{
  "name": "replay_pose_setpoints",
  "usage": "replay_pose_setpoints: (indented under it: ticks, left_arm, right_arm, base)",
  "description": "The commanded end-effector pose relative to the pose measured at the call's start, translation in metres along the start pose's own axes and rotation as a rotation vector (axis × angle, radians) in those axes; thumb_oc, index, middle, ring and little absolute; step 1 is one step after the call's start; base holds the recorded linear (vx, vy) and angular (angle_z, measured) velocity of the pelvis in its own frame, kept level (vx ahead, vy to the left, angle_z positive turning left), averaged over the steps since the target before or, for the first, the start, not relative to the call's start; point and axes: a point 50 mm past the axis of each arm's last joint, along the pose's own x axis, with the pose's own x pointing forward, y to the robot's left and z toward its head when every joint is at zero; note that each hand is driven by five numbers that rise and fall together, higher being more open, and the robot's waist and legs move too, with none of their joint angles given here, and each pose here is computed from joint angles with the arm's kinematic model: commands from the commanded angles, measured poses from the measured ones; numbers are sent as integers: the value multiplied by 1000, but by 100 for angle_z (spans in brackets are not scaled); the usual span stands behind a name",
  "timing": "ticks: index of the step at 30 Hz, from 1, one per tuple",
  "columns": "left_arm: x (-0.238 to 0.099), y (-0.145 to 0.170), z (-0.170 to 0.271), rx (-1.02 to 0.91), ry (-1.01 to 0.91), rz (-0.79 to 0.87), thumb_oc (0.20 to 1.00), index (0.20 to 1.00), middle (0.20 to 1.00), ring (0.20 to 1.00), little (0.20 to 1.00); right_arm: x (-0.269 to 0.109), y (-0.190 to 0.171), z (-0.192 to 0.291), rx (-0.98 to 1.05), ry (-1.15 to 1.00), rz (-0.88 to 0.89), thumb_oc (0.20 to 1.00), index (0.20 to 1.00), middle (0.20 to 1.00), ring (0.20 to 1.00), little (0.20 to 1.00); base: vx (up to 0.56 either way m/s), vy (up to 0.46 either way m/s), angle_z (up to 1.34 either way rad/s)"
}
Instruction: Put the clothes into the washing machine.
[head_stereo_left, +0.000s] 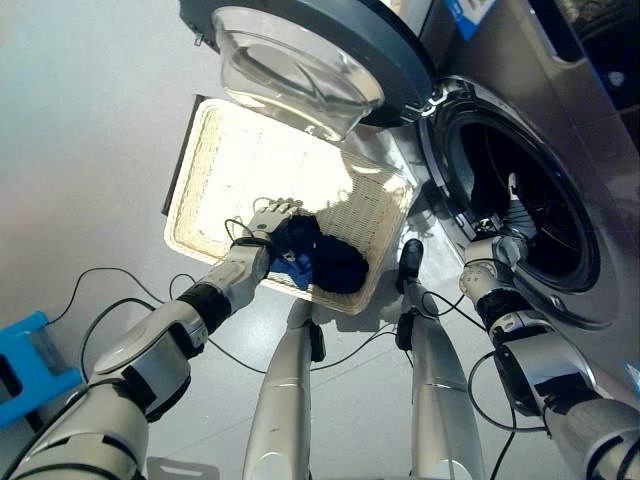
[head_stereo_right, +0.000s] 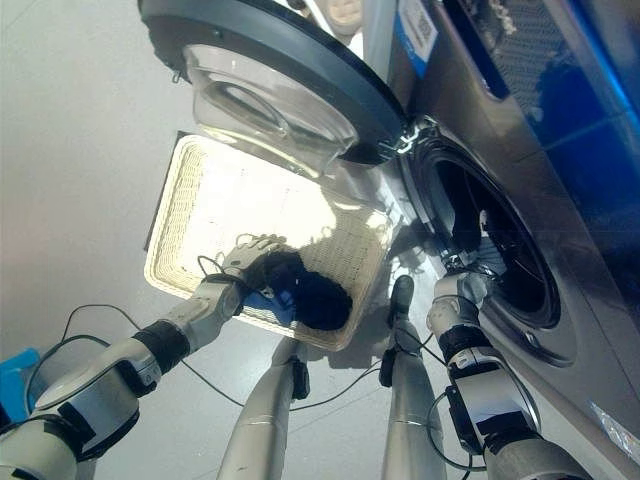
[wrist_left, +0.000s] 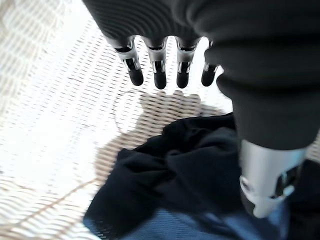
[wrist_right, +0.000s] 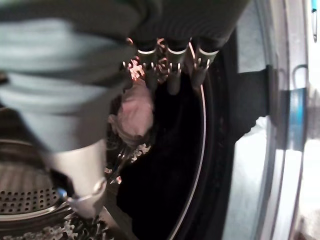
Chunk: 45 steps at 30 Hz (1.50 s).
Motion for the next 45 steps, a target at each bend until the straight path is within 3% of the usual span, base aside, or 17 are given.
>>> replay_pose_setpoints:
  ticks: [1, 8, 11, 20, 34, 35, 36, 45]
  left_arm:
    - [4, 6, -8, 68, 24, 28, 1000, 1000, 1000, 1000, 1000]
    - [8, -1, -6, 128, 33, -33, 1000, 1000, 1000, 1000, 1000]
    - [9, -12, -10, 166, 95, -158, 1000, 1000, 1000, 1000, 1000]
    - [8, -23, -17, 167, 165, -274, 1000, 1000, 1000, 1000, 1000]
    - [1, -40, -33, 206, 250, -379, 1000, 1000, 1000, 1000, 1000]
    - [0, -42, -33, 197, 253, -390, 332, 332, 332, 332, 332]
    - [-3, -49, -34, 189, 262, -442, 200, 200, 200, 200, 200]
    - [-10, -65, -38, 179, 244, -465, 200, 200, 200, 200, 200]
  right_arm:
    - [4, 8, 14, -3, -68, 54, 1000, 1000, 1000, 1000, 1000]
    - [4, 11, 12, 27, -56, 52, 1000, 1000, 1000, 1000, 1000]
    - [2, 15, 9, 67, -39, 45, 1000, 1000, 1000, 1000, 1000]
    - [-1, 25, 12, 172, -40, 66, 1000, 1000, 1000, 1000, 1000]
    - [-3, 30, 20, 286, -52, 55, 1000, 1000, 1000, 1000, 1000]
    - [-3, 30, 20, 299, -47, 54, 1000, 1000, 1000, 1000, 1000]
    - [-2, 31, 22, 317, -45, 51, 1000, 1000, 1000, 1000, 1000]
    - [1, 24, 19, 324, -18, 10, 1000, 1000, 1000, 1000, 1000]
  base:
    - [8, 2, -4]
    - [-8, -2, -2]
    - [0, 0, 0]
    - [0, -1, -1]
    - [0, 0, 0]
    - [25, -33, 0]
    - [0, -32, 0]
    - [8, -3, 0]
